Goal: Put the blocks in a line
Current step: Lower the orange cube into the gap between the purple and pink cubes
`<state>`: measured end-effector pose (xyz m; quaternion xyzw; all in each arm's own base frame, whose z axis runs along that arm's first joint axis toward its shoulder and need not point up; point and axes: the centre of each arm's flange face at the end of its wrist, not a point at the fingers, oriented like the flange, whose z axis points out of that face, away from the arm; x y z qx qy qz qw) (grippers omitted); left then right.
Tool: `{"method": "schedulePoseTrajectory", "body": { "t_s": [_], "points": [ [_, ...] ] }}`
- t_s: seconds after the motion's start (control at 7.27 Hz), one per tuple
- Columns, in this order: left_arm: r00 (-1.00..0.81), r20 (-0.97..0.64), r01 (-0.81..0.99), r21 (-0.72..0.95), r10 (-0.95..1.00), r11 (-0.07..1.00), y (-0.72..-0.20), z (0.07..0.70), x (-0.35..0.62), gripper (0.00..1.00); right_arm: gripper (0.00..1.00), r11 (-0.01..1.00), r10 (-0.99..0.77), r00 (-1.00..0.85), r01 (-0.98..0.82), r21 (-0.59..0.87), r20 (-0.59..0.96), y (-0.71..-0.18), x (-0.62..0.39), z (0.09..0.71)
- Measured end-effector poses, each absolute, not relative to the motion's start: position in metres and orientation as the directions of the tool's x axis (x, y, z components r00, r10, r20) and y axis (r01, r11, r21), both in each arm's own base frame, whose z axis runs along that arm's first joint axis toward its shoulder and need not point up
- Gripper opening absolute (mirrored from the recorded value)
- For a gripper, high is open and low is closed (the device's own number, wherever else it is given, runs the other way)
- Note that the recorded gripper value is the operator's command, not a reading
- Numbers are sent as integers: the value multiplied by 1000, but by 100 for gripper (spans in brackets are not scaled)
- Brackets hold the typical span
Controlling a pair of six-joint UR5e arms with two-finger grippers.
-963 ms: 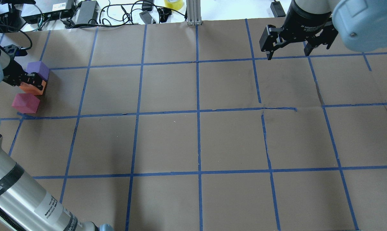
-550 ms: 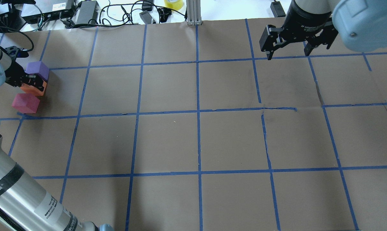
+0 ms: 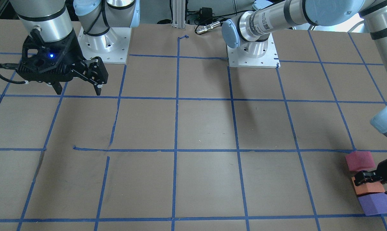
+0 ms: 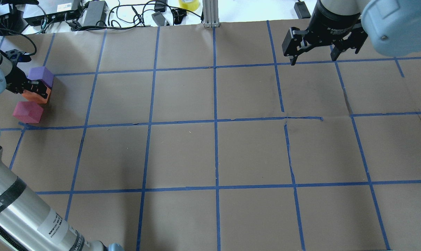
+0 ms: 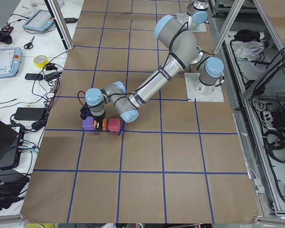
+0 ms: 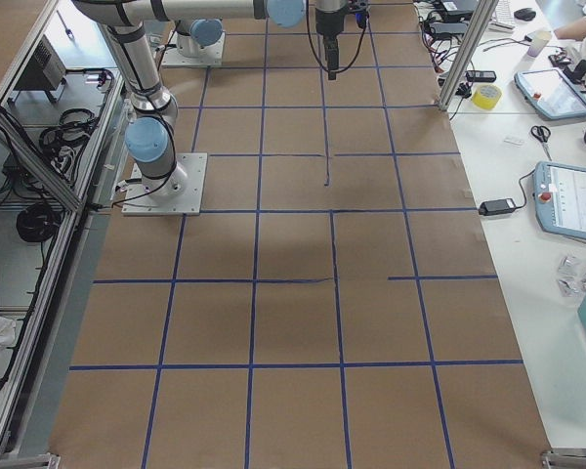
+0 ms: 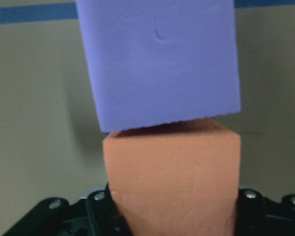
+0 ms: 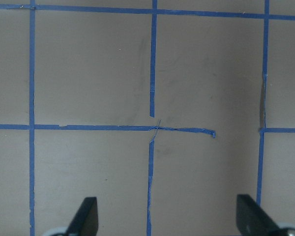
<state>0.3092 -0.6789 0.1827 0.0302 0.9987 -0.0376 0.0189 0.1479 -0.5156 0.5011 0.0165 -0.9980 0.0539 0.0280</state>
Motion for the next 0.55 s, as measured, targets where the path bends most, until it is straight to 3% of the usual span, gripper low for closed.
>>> {"method": "schedulePoseTrajectory", "body": {
  "t_s": [0.14, 0.28, 0.41, 0.55],
  "points": [
    [-996, -50, 80, -84, 76, 993, -679, 181, 311, 0, 100, 994, -29, -998, -35, -107, 58, -516, 148, 501],
    [-995, -53, 87, -87, 83, 992, -679, 180, 311, 69, 100, 994, -28, -998, -35, -106, 61, -516, 147, 501],
    [-995, -52, 91, -85, 87, 992, -678, 179, 311, 100, 100, 994, -27, -997, -34, -106, 67, -516, 147, 501],
    [-994, -51, 101, -82, 97, 992, -678, 178, 310, 100, 100, 994, -27, -997, -34, -106, 73, -516, 146, 501]
  ]
}}
